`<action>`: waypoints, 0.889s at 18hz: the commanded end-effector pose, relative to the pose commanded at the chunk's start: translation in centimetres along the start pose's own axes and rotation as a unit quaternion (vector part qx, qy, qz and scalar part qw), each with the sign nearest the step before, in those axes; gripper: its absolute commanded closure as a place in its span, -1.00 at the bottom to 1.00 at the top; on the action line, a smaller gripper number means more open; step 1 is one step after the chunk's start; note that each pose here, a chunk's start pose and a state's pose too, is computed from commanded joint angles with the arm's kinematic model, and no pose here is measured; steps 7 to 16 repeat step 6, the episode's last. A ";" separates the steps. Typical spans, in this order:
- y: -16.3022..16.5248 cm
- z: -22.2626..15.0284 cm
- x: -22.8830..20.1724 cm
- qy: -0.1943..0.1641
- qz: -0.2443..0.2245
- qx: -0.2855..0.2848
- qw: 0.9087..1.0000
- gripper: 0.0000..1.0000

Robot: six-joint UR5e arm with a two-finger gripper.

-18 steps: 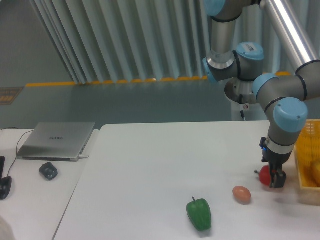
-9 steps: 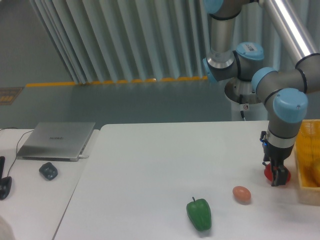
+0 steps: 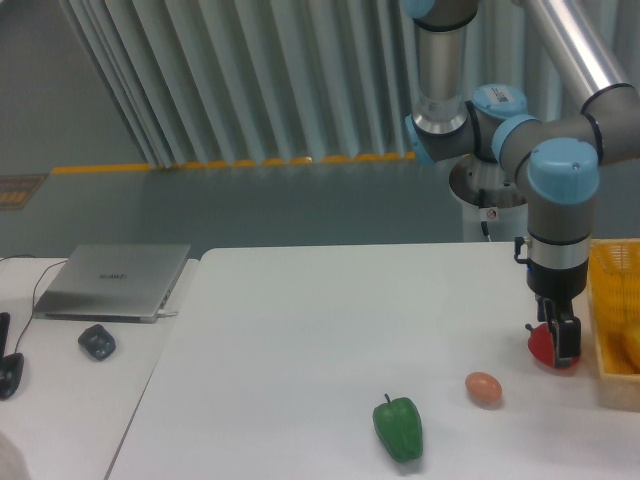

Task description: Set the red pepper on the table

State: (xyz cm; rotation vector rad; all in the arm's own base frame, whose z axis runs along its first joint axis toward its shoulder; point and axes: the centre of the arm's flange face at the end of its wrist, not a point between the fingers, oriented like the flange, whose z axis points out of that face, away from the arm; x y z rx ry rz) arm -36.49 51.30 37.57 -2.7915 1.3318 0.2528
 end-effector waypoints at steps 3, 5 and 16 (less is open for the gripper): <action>0.1 -0.4 -0.3 -0.007 0.000 -0.003 1.000 -1.00; 0.1 -0.7 -0.3 -0.009 0.000 -0.004 1.000 -1.00; 0.1 -0.7 -0.3 -0.010 0.000 -0.004 1.000 -1.00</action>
